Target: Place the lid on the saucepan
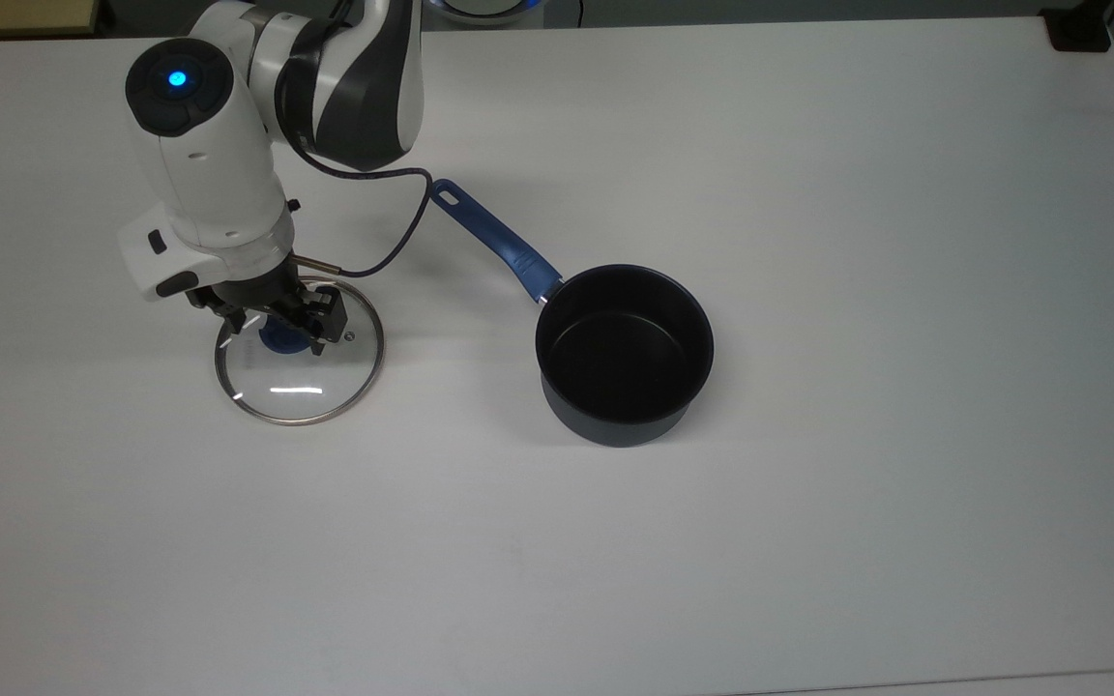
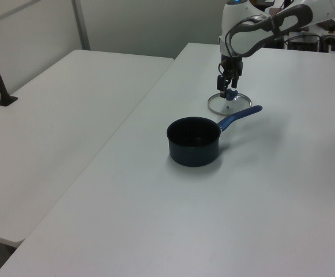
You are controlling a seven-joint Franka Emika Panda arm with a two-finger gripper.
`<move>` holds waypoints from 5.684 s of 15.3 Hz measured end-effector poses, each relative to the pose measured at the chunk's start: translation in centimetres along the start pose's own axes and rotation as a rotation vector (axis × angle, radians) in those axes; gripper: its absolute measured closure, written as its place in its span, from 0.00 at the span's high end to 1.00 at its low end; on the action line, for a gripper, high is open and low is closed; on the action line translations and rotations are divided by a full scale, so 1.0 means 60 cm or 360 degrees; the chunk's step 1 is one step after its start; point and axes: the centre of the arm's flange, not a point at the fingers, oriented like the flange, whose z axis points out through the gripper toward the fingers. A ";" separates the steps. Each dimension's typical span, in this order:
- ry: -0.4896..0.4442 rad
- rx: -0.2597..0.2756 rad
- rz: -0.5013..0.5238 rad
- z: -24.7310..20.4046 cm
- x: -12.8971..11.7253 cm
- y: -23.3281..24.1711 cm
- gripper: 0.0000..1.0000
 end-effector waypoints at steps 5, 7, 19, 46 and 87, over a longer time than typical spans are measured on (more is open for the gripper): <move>0.0004 0.0000 -0.0090 -0.002 0.001 0.001 0.60; 0.0004 0.0000 -0.0093 -0.002 0.001 0.001 0.60; -0.0095 0.0032 -0.0122 -0.184 -0.001 -0.098 0.60; 0.0050 0.0021 -0.0228 -0.190 -0.096 -0.524 0.60; -0.0141 0.0048 -0.0096 -0.394 -0.179 -0.207 1.00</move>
